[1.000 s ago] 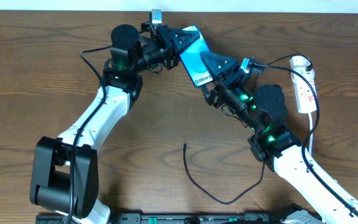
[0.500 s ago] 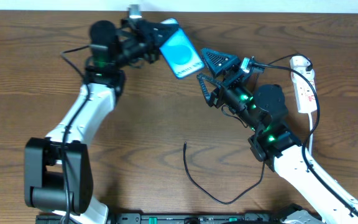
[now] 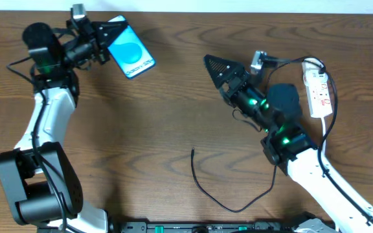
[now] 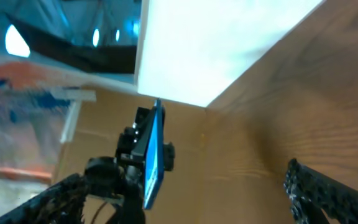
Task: Plug charger to phone and switch on socket
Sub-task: 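Move the right gripper down to the black cable's plug end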
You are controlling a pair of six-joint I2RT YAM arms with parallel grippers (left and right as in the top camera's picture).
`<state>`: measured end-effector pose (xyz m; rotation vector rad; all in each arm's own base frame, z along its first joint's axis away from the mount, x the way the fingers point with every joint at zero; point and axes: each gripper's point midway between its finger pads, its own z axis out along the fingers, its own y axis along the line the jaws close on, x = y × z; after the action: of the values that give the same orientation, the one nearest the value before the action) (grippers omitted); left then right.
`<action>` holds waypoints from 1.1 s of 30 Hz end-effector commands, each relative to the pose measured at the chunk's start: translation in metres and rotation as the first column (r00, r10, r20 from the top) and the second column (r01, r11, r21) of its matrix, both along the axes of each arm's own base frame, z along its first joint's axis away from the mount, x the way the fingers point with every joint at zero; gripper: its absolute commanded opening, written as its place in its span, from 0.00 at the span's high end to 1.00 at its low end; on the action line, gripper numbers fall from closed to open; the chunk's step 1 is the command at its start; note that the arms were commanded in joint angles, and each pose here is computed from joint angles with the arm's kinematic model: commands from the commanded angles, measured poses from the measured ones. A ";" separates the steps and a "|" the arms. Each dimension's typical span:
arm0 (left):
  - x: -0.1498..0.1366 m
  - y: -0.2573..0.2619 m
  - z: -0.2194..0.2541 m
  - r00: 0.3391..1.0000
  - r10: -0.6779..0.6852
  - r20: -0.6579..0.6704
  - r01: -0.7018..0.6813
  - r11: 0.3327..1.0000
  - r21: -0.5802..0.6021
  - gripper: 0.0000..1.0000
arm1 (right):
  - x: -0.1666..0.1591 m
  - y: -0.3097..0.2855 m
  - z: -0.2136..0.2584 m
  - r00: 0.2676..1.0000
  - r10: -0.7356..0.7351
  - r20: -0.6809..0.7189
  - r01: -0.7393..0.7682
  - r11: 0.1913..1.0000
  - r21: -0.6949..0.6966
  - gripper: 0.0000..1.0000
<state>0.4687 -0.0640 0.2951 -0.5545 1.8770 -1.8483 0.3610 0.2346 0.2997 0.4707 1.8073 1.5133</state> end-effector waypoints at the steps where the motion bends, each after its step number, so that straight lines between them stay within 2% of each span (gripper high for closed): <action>1: -0.014 0.007 0.016 0.996 -0.055 0.064 0.053 0.998 0.025 0.93 | 0.005 0.011 0.027 0.988 0.107 0.110 -0.093 0.988 -0.123 0.01; 6: -0.016 0.023 0.016 0.996 -0.044 0.076 0.042 0.999 0.035 0.93 | 0.019 0.025 0.009 0.971 0.235 -0.041 -0.235 0.912 -0.335 0.01; 11: -0.018 0.036 0.016 0.996 -0.035 0.084 0.031 0.999 0.042 0.93 | 0.018 0.032 -0.029 0.916 0.362 -0.176 -0.397 0.742 -0.540 0.01; 13: -0.020 0.042 0.016 0.996 -0.032 0.084 0.029 0.999 0.042 0.92 | 0.016 0.033 -0.044 0.896 0.395 -0.202 -0.434 0.689 -0.580 0.01; 17: -0.022 0.049 0.016 0.996 -0.030 0.087 0.026 0.999 0.045 0.93 | 0.014 0.034 -0.067 0.878 0.391 -0.275 -0.477 0.669 -0.570 0.01; 19: -0.023 0.050 0.016 0.996 -0.034 0.087 0.030 0.999 0.045 0.93 | 0.016 0.034 -0.073 0.879 0.371 -0.298 -0.476 0.673 -0.566 0.04; 22: -0.024 0.050 0.016 0.996 -0.036 0.087 0.032 0.998 0.045 0.93 | 0.015 0.037 -0.092 0.875 0.324 -0.359 -0.481 0.660 -0.577 0.05; 25: -0.024 0.050 0.016 0.996 -0.036 0.087 0.032 0.998 0.046 0.93 | -0.001 0.040 -0.127 0.846 0.251 -0.470 -0.518 0.595 -0.615 0.05; 29: -0.024 0.050 0.016 0.995 -0.037 0.095 0.032 0.998 0.051 0.93 | -0.029 0.040 -0.179 0.793 0.096 -0.602 -0.567 0.476 -0.672 0.11; 33: -0.024 0.050 0.015 0.995 -0.040 0.096 0.035 0.998 0.052 0.93 | -0.055 0.049 -0.213 0.739 -0.010 -0.674 -0.609 0.417 -0.674 0.18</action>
<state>0.4511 -0.0119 0.2957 -0.4871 1.8806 -1.8281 0.3068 0.2865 0.1008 -0.0978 3.0193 0.5364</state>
